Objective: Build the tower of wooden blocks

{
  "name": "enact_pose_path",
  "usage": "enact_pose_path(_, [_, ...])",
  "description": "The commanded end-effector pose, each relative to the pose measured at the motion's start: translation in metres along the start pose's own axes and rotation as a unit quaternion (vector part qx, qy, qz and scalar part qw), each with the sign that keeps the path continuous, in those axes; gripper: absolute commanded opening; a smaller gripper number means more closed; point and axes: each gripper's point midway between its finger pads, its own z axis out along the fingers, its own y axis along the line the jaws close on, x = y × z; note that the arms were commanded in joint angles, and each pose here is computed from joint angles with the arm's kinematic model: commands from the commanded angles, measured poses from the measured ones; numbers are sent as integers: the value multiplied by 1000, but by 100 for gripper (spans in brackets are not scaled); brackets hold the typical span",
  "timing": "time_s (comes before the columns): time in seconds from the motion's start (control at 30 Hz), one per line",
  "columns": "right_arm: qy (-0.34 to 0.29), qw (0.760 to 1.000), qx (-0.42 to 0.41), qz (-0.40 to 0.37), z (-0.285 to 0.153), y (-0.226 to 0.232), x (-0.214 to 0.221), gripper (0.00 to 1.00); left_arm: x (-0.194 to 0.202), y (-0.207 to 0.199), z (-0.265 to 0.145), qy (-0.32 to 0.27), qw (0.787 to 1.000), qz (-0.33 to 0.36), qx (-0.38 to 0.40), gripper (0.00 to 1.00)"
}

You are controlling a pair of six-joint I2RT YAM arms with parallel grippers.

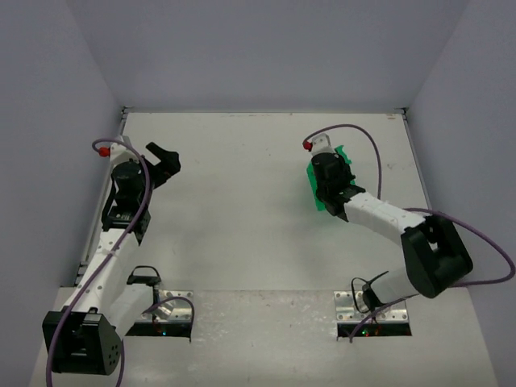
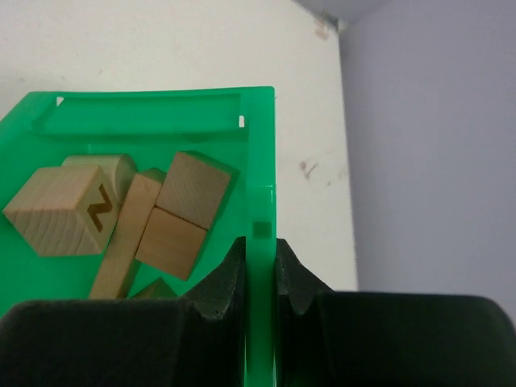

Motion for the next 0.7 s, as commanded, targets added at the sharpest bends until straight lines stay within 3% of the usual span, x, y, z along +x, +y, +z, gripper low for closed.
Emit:
enact_pose_path(0.0, [-121,982,98,-103,-6,-21,-90,0,-16,-17,-9,-14,999,-16,30,100])
enact_pose_path(0.1, [-165,966,115,-160,-7,2,-115,0,-9,-19,-11,0,999,-14,40,100])
enact_pose_path(0.23, [-221,917,156,-293,-15,30,-139,0,-11,-19,-14,-1,999,-14,40,100])
enact_pose_path(0.33, [-245,827,257,-436,-29,37,-158,0,-8,-13,-18,3,1000,-13,27,100])
enact_pose_path(0.4, [-246,817,250,-457,-25,48,-156,0,-7,-12,-19,3,1000,-12,24,100])
enact_pose_path(0.53, [-265,835,174,-449,-24,78,-143,0,-11,-11,-23,-5,1000,-12,23,100])
enact_pose_path(0.67, [-281,829,120,-469,-34,97,-138,0,-11,-11,-23,-6,1000,-12,22,100])
